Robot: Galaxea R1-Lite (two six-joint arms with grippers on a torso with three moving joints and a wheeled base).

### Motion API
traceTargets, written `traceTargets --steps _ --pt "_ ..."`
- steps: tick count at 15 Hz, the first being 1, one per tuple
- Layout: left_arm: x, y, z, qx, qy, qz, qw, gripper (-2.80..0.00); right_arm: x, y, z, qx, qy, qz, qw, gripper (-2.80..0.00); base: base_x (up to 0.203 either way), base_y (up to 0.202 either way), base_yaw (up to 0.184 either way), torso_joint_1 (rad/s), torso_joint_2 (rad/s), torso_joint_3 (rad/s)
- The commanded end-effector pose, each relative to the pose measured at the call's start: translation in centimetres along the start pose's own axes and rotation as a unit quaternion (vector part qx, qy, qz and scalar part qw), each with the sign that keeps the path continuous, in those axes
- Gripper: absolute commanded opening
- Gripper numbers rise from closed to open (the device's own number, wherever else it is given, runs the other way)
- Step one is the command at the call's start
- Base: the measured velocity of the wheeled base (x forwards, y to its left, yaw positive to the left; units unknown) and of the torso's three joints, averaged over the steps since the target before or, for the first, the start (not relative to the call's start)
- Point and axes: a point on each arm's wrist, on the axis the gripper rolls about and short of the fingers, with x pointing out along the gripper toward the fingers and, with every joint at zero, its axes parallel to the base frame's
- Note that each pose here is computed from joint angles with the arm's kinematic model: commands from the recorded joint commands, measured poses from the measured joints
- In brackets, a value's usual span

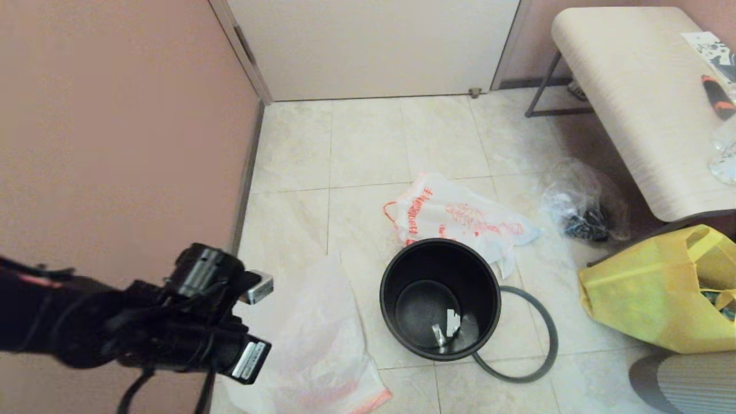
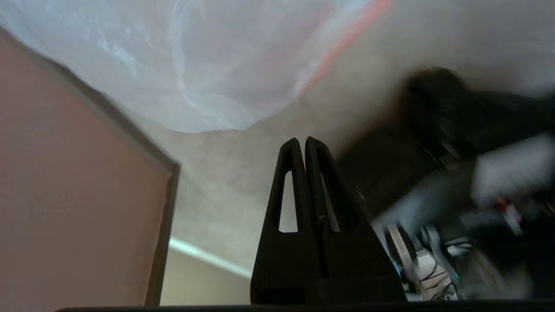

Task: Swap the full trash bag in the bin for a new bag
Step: Pick up a new trash bag

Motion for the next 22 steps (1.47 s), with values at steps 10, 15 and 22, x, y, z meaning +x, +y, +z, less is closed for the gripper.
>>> traceTargets --steps 10,15,22 --pt "19.9 -2.2 11.4 -0.054 0.061 0.201 0.9763 0.0 0.0 0.0 0.0 0.0 0.002 0.0 1.0 -2.8 0.0 0.0 0.0 0.0 0.0 0.0" --pt "25.6 -2.9 12.9 -0.05 0.076 0.217 0.9719 0.0 0.0 0.0 0.0 0.0 0.002 0.0 1.0 -2.8 0.0 0.0 0.0 0.0 0.0 0.0" --pt "31.6 -3.0 12.3 -0.036 -0.037 0.289 0.9559 0.0 0.0 0.0 0.0 0.0 0.002 0.0 1.0 -2.8 0.0 0.0 0.0 0.0 0.0 0.0"
